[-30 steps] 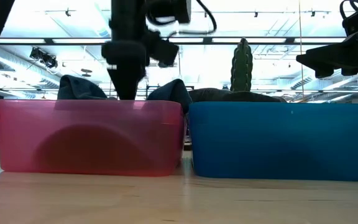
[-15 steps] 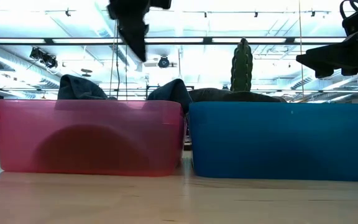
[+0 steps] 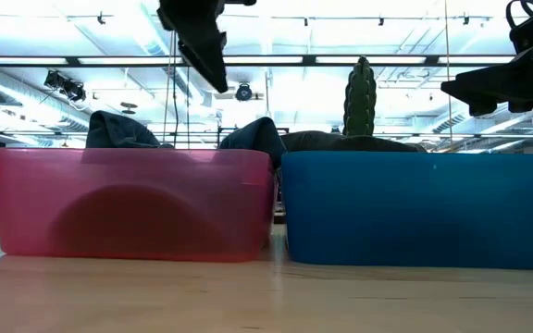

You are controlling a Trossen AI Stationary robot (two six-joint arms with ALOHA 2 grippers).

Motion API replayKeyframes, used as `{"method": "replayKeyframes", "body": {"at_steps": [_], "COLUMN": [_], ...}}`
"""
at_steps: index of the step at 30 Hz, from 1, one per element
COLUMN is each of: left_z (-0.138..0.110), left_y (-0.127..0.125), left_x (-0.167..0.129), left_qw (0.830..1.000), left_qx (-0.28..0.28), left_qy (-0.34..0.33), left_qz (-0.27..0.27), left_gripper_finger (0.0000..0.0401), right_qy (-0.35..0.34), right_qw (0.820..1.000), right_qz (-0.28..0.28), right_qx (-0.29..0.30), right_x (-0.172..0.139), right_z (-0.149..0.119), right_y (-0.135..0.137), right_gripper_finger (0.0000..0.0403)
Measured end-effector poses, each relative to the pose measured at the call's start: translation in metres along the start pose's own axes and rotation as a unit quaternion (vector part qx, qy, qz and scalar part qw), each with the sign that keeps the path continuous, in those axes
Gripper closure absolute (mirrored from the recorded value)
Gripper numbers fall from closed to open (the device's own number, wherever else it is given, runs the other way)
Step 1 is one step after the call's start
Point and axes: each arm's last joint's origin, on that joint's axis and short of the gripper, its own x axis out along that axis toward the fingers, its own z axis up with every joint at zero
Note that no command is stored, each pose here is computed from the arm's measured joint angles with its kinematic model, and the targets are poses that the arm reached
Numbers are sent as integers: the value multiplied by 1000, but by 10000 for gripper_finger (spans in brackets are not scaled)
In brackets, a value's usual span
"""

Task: Pick & Place hat
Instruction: Return to Home Position

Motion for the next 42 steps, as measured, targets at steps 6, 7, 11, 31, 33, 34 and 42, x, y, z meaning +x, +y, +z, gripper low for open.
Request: {"method": "replayKeyframes", "body": {"at_steps": [6,7,11,31,33,34,42], "left_z": [-10,-12,-20,-93,-98,-102,-129], "left_y": [10,11,15,48,51,52,60], "left_x": [-20,-22,-34,-55,-59,-59,-59], "left_qw": [999,998,994,952,940,934,903], "left_qx": [-8,-6,8,2,-8,-9,-16], "left_qy": [-49,-59,-113,-304,-340,-353,-426], "left_qz": [10,12,-1,-32,-40,-46,-59], "left_gripper_finger": [181,181,181,181,181,181,181], "right_qy": [0,0,0,-1,-1,0,0], "right_qw": [1000,1000,1000,1000,1000,1000,1000], "right_qz": [0,0,0,-1,0,0,0], "right_qx": [0,0,0,0,0,0,0], "right_x": [0,0,0,0,0,0,0], "right_z": [0,0,0,0,0,0,0], "right_y": [0,0,0,0,0,0,0], "right_gripper_finger": [234,234,234,234,234,234,234]}}
